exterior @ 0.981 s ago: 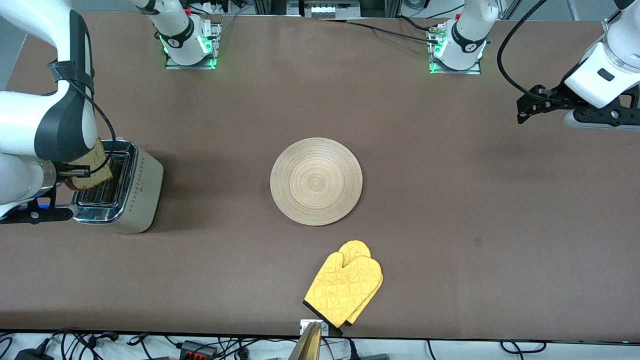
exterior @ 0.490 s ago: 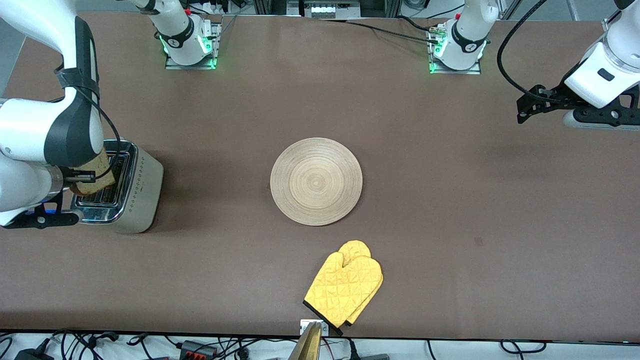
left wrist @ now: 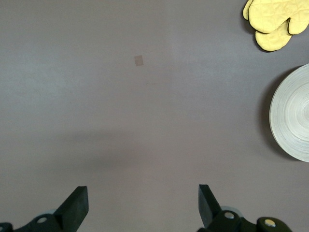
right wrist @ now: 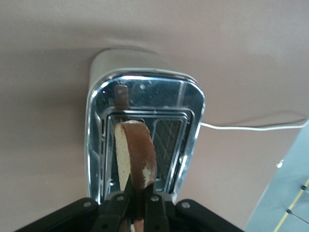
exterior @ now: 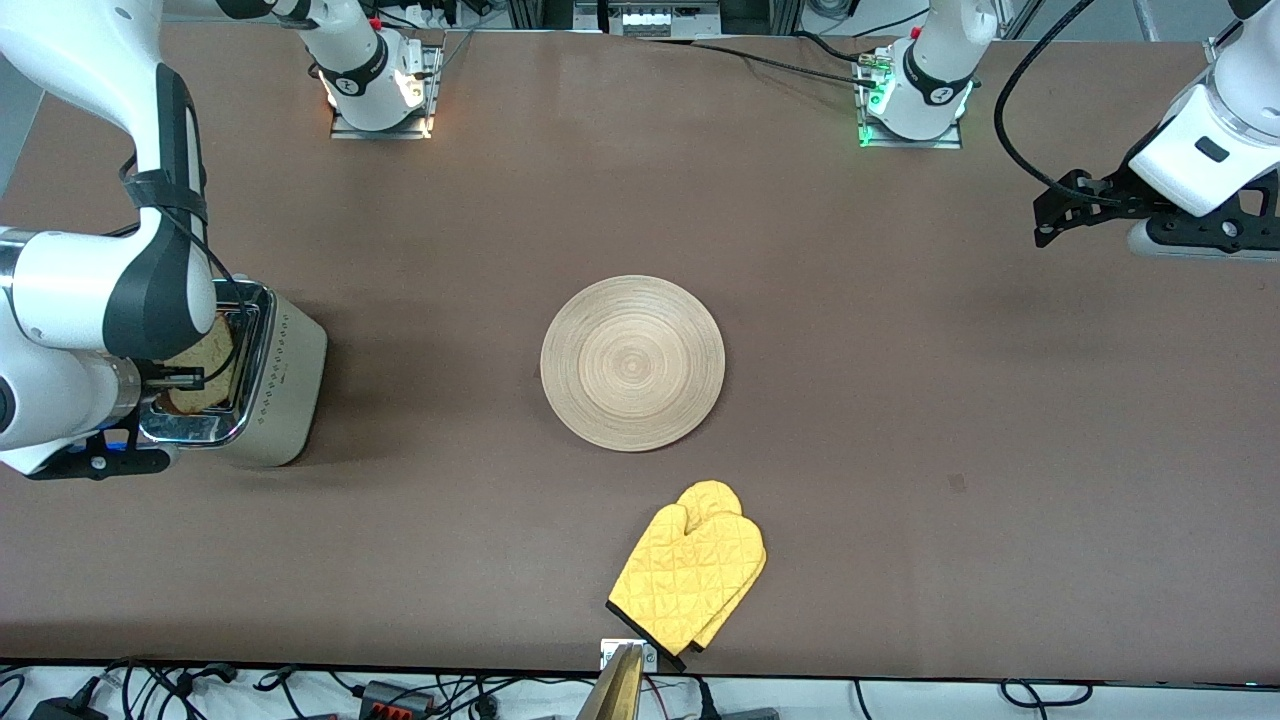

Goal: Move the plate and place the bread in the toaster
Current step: 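Lower the bread slice into the toaster slot with the right gripper, then open the right gripper to release the bread in the slot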

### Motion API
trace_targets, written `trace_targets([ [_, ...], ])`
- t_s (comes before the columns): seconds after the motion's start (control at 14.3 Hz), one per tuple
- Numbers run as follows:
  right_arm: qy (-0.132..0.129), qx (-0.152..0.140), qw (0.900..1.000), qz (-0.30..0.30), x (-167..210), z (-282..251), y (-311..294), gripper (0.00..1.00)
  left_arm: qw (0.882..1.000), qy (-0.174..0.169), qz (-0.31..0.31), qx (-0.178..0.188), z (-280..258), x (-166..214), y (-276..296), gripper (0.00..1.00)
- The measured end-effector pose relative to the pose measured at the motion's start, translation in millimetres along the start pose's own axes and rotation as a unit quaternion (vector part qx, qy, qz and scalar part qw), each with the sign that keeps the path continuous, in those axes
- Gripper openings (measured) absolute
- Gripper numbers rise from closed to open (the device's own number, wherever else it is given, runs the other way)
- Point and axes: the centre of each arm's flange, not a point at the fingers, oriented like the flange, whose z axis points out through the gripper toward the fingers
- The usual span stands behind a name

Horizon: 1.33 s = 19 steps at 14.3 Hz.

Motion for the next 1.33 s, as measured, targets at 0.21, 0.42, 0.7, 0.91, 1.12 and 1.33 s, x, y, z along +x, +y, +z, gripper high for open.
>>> trace_targets([
  [0.21, -0.002, 0.01, 1.0, 0.009, 4.9, 7.1, -5.7, 0.09, 1.0, 0.0, 0.0, 0.0, 0.0, 0.0, -0.1, 1.0],
  [0.42, -0.002, 0.012, 1.0, 0.012, 5.2, 6.9, -7.3, 0.09, 1.0, 0.0, 0.0, 0.0, 0.1, -0.1, -0.4, 1.0],
  [0.7, 0.008, 0.014, 1.0, 0.013, 7.7, 6.0, -6.3, 0.23, 1.0, -0.003, 0.0, 0.0, 0.5, -0.6, -0.5, 1.0],
  [0.91, 0.01, 0.026, 1.0, 0.013, 9.1, 7.5, -7.4, 0.53, 1.0, -0.004, 0.0, 0.0, 0.7, -0.8, -0.5, 1.0],
  [1.12, -0.007, 0.029, 0.999, 0.014, -1.4, 0.2, -5.3, 0.83, 1.0, -0.004, 0.0, 0.0, 0.7, -0.9, -0.5, 1.0],
  [1.33, 0.002, 0.05, 0.999, 0.014, -22.3, -31.5, -1.2, 1.0, 1.0, -0.004, -0.001, 0.0, 0.7, -0.9, -0.8, 1.0],
])
